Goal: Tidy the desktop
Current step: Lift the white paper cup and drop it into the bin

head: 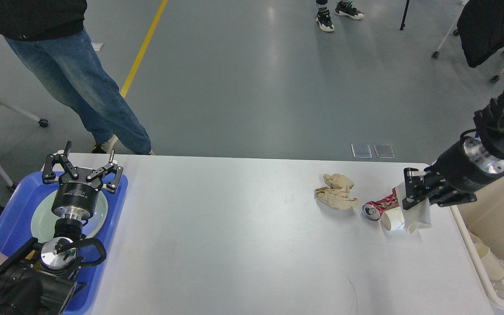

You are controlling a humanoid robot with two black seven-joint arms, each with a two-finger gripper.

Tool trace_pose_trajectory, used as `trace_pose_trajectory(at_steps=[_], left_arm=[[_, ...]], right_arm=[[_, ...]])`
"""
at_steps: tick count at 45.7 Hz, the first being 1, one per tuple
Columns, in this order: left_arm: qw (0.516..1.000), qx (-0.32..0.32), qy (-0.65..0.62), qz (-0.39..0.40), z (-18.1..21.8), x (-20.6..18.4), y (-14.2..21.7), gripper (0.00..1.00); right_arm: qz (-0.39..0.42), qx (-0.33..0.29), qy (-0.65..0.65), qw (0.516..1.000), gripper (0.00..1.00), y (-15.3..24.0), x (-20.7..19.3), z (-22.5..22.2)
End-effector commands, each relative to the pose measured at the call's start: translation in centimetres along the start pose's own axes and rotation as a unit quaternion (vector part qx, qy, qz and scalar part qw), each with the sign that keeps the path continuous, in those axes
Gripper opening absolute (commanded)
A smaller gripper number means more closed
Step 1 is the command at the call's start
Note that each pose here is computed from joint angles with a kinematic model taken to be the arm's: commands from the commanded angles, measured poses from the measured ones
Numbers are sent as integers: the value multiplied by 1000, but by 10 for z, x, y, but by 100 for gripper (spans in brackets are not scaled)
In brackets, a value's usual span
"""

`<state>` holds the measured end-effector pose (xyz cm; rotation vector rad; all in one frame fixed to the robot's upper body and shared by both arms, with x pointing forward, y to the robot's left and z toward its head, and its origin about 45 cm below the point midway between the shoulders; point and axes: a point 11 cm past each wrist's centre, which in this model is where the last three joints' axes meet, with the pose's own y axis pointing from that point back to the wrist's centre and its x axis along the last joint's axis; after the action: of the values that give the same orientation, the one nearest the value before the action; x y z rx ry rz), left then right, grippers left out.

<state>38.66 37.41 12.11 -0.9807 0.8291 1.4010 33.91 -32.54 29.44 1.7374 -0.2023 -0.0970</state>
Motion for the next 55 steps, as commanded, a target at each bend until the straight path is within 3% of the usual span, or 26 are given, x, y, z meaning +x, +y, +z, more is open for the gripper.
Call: trace_pose_trajectory(at_steps=[1,13,19,33,45,55], left_arm=[[1000,0,0,0,0,0,0,96],[1000,-1,0,1,0,0,0,96],[1000,-1,0,1,0,0,0,96],[1000,-1,0,1,0,0,0,96],[1000,-1,0,1,0,0,0,96],[1000,-1,0,1,0,0,0,96]], right_arm=[[25,3,-10,1000,0,47,4,-20],[66,-2,-14,998,0,97,-8,-47],[93,-35,-28,995,0,113,-5,-45],[112,-49,-44,992,0,125,-3,-44],[166,-110,-113,974,0,118,19,26],[198,-138,-179,954,0,66,45,115]])
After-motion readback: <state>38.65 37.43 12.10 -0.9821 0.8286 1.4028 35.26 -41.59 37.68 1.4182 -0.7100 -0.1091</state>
